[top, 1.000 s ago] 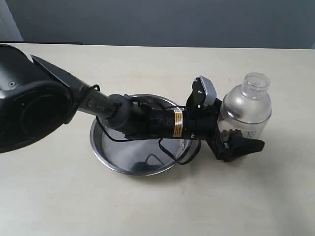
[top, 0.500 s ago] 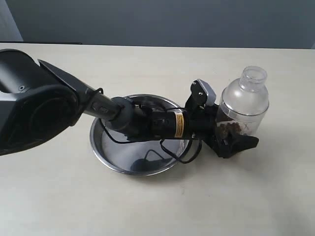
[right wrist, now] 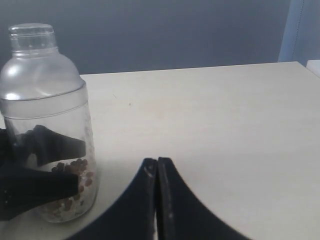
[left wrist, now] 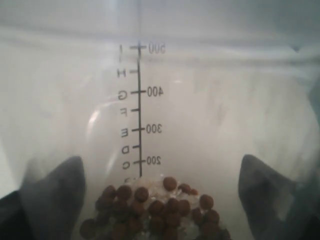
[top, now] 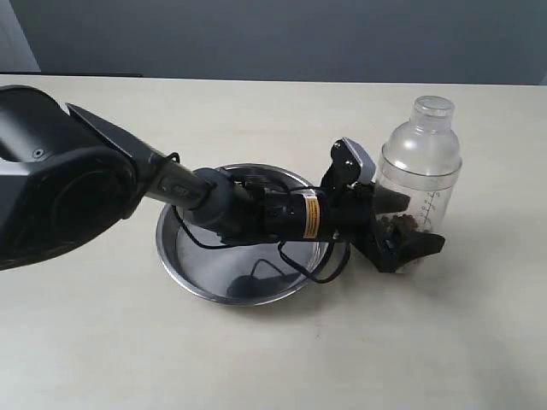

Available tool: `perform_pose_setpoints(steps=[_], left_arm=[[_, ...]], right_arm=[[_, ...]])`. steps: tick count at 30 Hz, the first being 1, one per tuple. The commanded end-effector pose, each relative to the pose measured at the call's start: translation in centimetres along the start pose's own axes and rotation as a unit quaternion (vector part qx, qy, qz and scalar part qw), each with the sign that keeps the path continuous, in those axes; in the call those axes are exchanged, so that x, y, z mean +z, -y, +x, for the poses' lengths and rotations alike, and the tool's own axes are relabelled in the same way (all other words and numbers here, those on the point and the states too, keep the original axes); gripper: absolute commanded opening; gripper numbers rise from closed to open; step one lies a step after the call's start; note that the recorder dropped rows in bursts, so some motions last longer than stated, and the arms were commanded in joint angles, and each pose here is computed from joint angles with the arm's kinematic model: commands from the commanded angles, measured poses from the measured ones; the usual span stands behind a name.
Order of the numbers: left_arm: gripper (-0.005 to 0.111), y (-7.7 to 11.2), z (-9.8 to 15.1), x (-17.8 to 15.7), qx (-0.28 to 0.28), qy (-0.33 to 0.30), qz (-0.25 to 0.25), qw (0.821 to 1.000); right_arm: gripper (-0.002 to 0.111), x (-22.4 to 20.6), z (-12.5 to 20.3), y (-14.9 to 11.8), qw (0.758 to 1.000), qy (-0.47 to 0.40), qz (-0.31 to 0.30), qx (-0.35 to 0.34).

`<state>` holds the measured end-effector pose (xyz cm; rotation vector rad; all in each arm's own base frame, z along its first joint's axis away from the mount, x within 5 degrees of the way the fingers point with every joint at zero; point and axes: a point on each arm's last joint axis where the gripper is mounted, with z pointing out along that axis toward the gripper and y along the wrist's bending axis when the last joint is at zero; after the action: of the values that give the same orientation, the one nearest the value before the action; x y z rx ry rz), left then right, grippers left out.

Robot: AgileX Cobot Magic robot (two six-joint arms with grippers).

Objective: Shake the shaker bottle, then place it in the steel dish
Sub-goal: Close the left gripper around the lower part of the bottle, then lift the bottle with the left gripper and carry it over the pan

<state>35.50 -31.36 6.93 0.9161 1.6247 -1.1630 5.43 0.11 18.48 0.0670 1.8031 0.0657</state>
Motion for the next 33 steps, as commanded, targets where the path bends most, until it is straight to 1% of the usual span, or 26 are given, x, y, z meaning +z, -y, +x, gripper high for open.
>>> perform_pose_setpoints(steps=[1,4,8,10,12,15,20,22,24,26,29,31,32,33], left_arm=[[0.000,0.3,-1.1,0.1,-0.032,0.022,0.007,0.999],[0.000,0.3,-1.7,0.0,-0.030,0.019,-0.003,0.999],[0.000,-0.2,-1.8,-0.2,-0.010,-0.044,-0.051,0.998],[0.000,0.0,-3.2,-0.5,0.012,-0.056,-0.066,0.996],[0.000,0.9,-6.0,-0.9,0.041,-0.040,-0.060,0.997],[0.000,2.8,-11.2,-2.1,0.097,-0.010,-0.055,0.994],[0.000,6.6,-19.7,-5.6,0.185,0.034,-0.086,0.978],[0.000,8.0,-22.1,-7.3,0.202,0.047,-0.106,0.972],[0.000,8.9,-22.8,-8.6,0.207,0.046,-0.122,0.970],[0.000,9.3,-22.5,-9.9,0.205,0.037,-0.134,0.969],[0.000,9.6,-21.2,-12.2,0.183,0.030,-0.144,0.972],[0.000,10.3,-20.4,-13.9,0.171,0.036,-0.135,0.975],[0.000,10.4,-19.4,-14.6,0.169,0.028,-0.137,0.976],[0.000,10.0,-18.2,-15.0,0.150,0.016,-0.154,0.977]], right_arm=[[-0.001,0.0,-0.1,0.0,1.000,0.007,-0.001,-0.002],[-0.001,0.0,-0.1,0.0,1.000,0.007,-0.001,-0.002],[-0.001,0.0,-0.1,0.0,1.000,0.007,-0.001,-0.002],[-0.001,0.0,-0.1,0.0,1.000,0.007,-0.001,-0.002],[-0.001,0.0,-0.1,0.0,1.000,0.007,-0.001,-0.002],[-0.001,0.0,-0.1,0.0,1.000,0.007,-0.001,-0.002],[-0.001,0.0,-0.1,0.0,1.000,0.007,-0.001,-0.002],[-0.001,0.0,-0.1,0.0,1.000,0.007,-0.001,-0.002],[-0.001,0.0,-0.1,0.0,1.000,0.007,-0.001,-0.002],[-0.001,0.0,-0.1,0.0,1.000,0.007,-0.001,-0.002],[-0.001,0.0,-0.1,0.0,1.000,0.007,-0.001,-0.002],[-0.001,0.0,-0.1,0.0,1.000,0.007,-0.001,-0.002],[-0.001,0.0,-0.1,0.0,1.000,0.007,-0.001,-0.002],[-0.001,0.0,-0.1,0.0,1.000,0.007,-0.001,-0.002]])
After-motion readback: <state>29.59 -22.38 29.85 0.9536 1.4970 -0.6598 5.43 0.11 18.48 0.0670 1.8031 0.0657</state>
